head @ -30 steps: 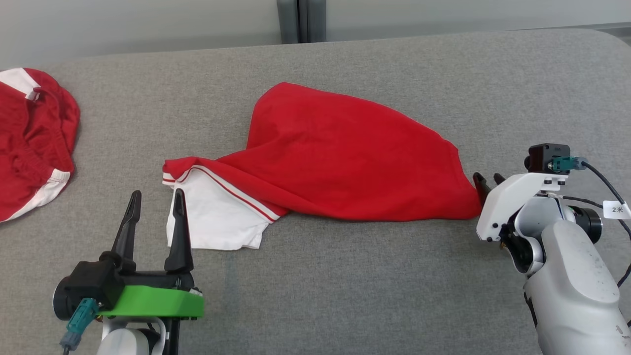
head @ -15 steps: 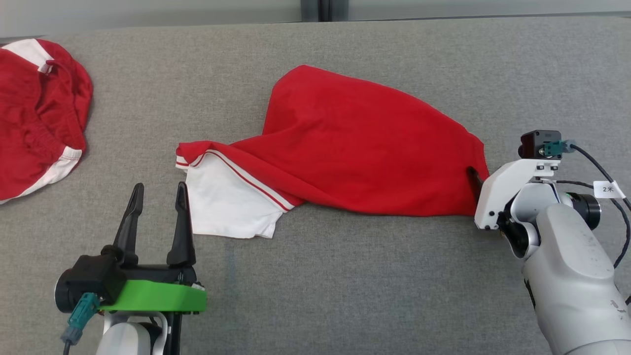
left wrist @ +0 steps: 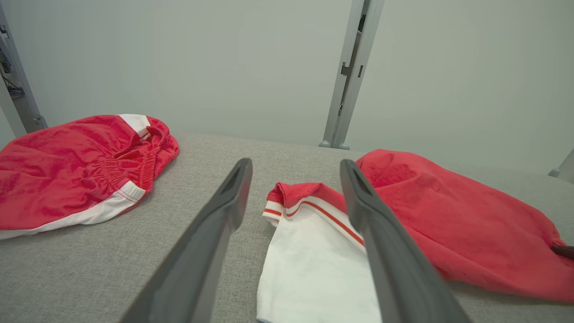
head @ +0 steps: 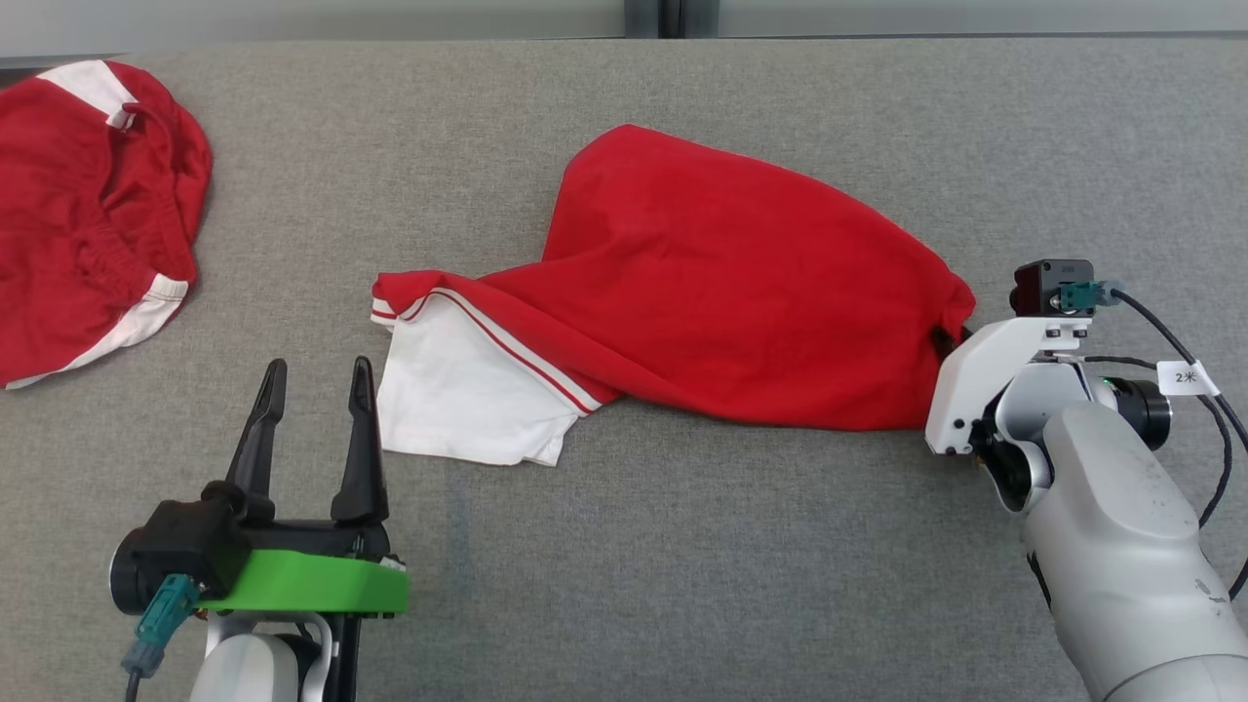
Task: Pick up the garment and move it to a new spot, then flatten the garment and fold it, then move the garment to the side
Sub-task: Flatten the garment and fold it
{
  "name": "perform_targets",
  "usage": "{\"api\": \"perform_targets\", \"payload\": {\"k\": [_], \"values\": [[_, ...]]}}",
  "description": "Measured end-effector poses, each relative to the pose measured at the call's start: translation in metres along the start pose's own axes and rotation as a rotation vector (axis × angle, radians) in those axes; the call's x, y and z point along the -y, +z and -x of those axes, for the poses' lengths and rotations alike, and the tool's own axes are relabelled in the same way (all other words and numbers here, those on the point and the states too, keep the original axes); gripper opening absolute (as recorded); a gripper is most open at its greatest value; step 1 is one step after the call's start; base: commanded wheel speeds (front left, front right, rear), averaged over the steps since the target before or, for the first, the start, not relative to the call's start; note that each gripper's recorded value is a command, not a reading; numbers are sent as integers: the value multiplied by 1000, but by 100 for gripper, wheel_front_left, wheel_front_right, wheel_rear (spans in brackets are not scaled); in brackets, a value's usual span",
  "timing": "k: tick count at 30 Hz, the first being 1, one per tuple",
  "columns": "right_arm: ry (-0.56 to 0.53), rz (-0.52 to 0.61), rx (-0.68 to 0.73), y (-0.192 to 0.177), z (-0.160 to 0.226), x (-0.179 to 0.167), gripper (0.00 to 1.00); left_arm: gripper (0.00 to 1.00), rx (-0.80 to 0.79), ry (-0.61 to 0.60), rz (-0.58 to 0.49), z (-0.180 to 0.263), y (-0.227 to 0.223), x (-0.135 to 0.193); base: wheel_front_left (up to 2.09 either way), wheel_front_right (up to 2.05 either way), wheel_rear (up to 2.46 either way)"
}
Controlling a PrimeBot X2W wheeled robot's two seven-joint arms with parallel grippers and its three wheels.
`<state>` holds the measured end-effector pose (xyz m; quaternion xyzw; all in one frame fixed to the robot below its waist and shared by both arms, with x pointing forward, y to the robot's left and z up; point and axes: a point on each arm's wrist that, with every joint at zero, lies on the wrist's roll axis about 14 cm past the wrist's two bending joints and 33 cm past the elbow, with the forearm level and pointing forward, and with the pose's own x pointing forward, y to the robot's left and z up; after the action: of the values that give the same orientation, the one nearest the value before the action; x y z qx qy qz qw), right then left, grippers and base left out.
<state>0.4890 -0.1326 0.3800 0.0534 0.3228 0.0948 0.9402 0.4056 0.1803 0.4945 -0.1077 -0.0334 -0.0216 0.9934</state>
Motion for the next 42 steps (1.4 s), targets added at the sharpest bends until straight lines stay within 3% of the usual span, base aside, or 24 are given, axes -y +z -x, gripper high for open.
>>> {"api": "perform_targets", "payload": {"k": [7,14,21,29,34,42], "values": [[-16,0,64,12,7,7,0,100,9,0,1,3,4,1,0,0,0],[-25,-32,217,43,30,14,0,100,23,-7,6,7,9,4,0,0,0],[-56,-80,331,56,69,30,0,100,28,-36,14,3,10,14,0,0,0],[-59,-105,392,63,117,25,0,100,22,-42,17,1,7,16,0,0,0],[-66,-143,284,43,104,31,0,100,15,-40,17,-3,3,15,0,0,0],[-90,-210,165,40,43,43,0,100,6,-47,17,-16,-3,16,0,0,0]]}}
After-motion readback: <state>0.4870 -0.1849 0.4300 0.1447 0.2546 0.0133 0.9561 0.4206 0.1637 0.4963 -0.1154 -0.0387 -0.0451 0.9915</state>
